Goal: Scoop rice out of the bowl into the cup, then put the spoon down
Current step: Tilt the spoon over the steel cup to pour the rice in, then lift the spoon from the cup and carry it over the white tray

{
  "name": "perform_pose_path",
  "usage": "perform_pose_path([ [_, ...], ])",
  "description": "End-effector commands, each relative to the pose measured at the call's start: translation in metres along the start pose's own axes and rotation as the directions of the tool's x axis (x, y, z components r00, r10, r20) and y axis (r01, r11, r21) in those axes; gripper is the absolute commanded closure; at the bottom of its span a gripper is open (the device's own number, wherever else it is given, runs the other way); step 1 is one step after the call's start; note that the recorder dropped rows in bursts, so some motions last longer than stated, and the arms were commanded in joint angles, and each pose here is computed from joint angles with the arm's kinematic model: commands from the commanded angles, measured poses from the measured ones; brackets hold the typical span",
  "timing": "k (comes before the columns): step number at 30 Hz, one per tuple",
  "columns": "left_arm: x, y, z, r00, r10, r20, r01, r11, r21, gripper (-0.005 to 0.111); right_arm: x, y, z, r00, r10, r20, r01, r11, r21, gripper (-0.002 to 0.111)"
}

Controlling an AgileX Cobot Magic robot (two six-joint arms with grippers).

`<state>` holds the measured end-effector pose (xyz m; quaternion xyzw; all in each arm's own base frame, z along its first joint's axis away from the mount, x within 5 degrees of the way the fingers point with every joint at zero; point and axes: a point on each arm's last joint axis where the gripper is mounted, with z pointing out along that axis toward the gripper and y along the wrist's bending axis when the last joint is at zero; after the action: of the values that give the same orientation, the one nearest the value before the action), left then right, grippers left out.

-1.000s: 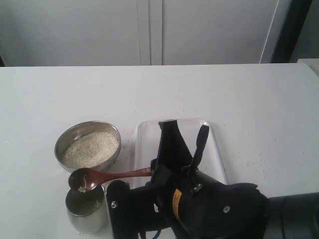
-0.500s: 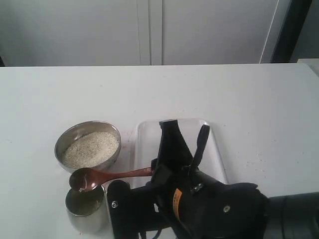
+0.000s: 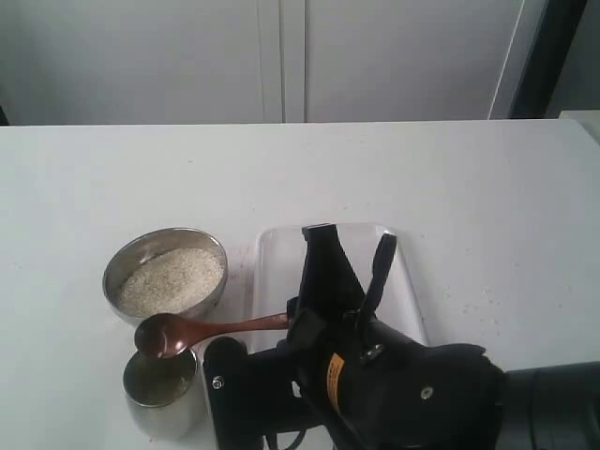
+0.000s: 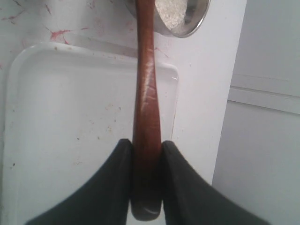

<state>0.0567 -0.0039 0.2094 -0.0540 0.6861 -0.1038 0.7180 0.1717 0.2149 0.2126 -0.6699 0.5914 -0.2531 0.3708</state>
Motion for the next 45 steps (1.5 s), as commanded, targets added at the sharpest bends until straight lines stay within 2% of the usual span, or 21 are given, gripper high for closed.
perform_pose_path([
  [1,-0.002,0.0,0.0,1.0,-0.011,0.011,0.011,1.0,0.004,0.092,0.0,0.002,-0.001,1.0,-0.002,-0.006,0.002,1.0,-0.003,0.108],
  [9,-0.002,0.0,0.0,1.0,-0.011,0.011,0.011,1.0,0.004,0.092,-0.004,0.004,-0.003,1.0,-0.013,0.022,0.013,1.0,-0.01,0.108],
  [18,-0.002,0.0,0.0,1.0,-0.011,0.011,0.011,1.0,0.004,0.092,0.001,0.0,-0.003,0.999,-0.019,-0.029,0.019,0.999,0.026,0.108],
  [21,-0.002,0.0,0.0,1.0,-0.011,0.011,0.011,1.0,0.004,0.092,-0.005,0.005,-0.004,0.999,-0.023,0.031,0.024,0.999,-0.021,0.108],
  [30,-0.002,0.0,0.0,1.0,-0.011,0.011,0.011,1.0,0.004,0.092,-0.003,0.002,-0.003,1.0,-0.016,0.0,0.016,1.0,0.012,0.108],
  [32,-0.002,0.0,0.0,1.0,-0.011,0.011,0.011,1.0,0.004,0.092,-0.003,0.002,-0.003,1.0,0.029,0.003,-0.029,1.0,0.011,0.108],
  [34,-0.002,0.0,0.0,1.0,-0.011,0.011,0.011,1.0,0.004,0.092,-0.002,0.0,-0.005,0.991,0.137,0.008,-0.137,0.99,0.019,0.108],
  [35,-0.002,0.0,0.0,1.0,-0.011,0.011,0.011,1.0,0.004,0.092,-0.002,-0.004,-0.008,0.974,0.223,0.029,-0.224,0.974,0.031,0.108],
  [39,-0.002,0.0,0.0,1.0,-0.011,0.011,0.011,1.0,0.004,0.092,0.0,-0.012,-0.016,0.934,0.352,0.065,-0.356,0.934,0.045,0.108],
  [41,-0.002,0.0,0.0,1.0,-0.011,0.011,0.011,1.0,0.004,0.092,0.005,-0.021,-0.024,0.879,0.472,0.069,-0.477,0.876,0.078,0.108],
  [42,-0.002,0.0,0.0,1.0,-0.011,0.011,0.011,1.0,0.004,0.092,0.008,-0.03,-0.028,0.823,0.563,0.08,-0.568,0.816,0.103,0.108],
  [45,-0.002,0.0,0.0,1.0,-0.011,0.011,0.011,1.0,0.004,0.092,0.011,-0.042,-0.033,0.713,0.691,0.115,-0.7,0.708,0.092,0.108],
])
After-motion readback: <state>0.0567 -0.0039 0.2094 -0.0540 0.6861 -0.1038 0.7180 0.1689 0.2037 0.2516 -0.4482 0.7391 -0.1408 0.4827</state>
